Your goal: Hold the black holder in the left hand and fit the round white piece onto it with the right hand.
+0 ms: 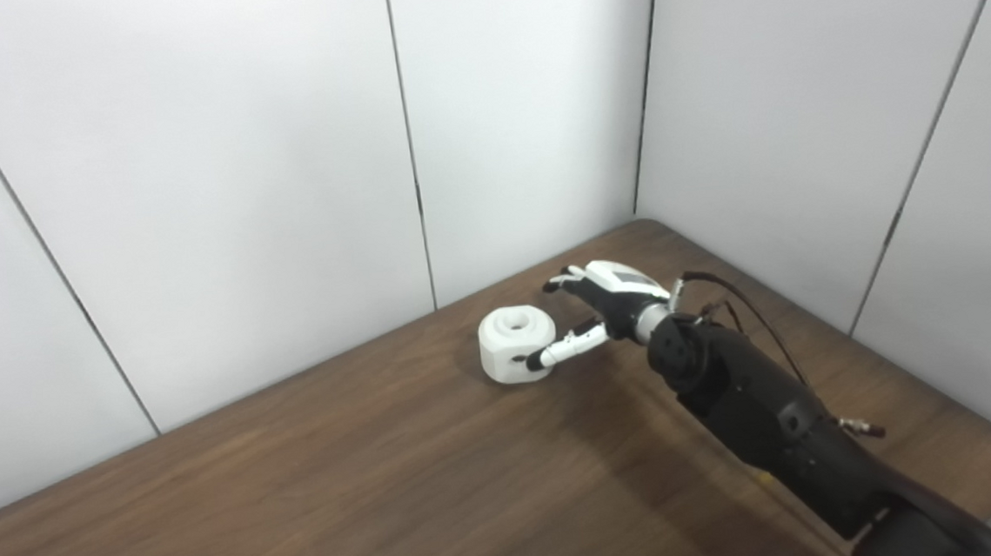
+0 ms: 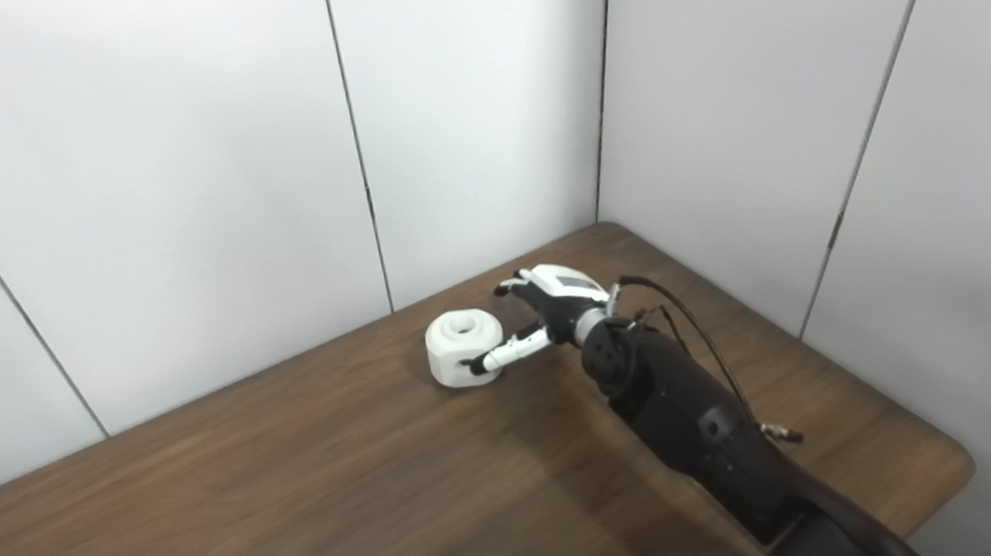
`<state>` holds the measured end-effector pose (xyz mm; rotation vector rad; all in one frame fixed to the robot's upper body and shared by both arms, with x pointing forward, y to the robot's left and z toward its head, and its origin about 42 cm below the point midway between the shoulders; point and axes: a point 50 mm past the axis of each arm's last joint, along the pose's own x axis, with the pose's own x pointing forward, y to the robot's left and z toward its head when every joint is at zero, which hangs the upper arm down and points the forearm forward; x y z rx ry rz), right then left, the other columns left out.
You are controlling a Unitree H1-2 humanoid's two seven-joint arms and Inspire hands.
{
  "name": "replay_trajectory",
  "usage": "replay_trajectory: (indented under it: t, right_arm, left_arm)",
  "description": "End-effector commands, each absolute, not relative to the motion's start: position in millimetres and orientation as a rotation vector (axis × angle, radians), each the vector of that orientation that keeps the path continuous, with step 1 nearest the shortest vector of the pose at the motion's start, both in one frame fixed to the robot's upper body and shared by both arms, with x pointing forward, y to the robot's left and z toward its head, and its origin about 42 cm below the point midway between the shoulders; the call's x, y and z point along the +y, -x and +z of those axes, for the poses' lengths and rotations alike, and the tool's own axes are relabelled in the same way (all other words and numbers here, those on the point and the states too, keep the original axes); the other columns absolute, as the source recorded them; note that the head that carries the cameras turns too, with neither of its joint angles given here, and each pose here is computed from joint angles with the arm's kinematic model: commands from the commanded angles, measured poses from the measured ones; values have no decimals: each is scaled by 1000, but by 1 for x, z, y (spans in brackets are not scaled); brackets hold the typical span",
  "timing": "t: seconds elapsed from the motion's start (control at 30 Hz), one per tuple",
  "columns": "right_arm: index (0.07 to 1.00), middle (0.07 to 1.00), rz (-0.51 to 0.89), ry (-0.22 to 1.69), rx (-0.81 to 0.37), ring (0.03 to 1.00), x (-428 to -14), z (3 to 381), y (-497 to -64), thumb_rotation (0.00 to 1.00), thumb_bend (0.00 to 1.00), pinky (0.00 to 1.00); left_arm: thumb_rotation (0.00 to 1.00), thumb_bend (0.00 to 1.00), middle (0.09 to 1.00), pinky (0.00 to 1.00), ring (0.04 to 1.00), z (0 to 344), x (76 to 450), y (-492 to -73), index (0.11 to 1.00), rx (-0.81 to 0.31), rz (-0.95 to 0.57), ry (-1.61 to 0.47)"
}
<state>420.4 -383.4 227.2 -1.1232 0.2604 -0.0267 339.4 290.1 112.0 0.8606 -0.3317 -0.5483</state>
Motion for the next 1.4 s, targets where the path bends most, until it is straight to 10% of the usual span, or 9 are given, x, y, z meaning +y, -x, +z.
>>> replay_trajectory:
  t: [0.0,0.43,0.5,0.6,1.37]
  right_arm:
    - [887,1000,-15,1119,148,1000,-379,257,-435,584,1000,871]
    - [735,1000,36,1136,44,1000,-359,242,-444,497,979,850]
    - [564,977,18,1140,-9,998,-359,239,-442,277,689,860]
    - [488,937,-14,1153,-59,981,-360,236,-439,154,523,863]
    - [480,913,41,1104,-259,967,-332,265,-406,143,508,834]
  left_arm:
    - [44,509,937,1000,1000,93,300,-325,478,-243,-555,-879]
    - [44,510,937,1000,1000,94,300,-323,478,-234,-556,-873]
    - [44,510,938,1000,1000,94,300,-323,478,-235,-556,-874]
    - [44,510,939,1000,1000,95,300,-323,478,-234,-556,-873]
    - [46,511,934,1000,998,107,285,-322,478,-232,-562,-887]
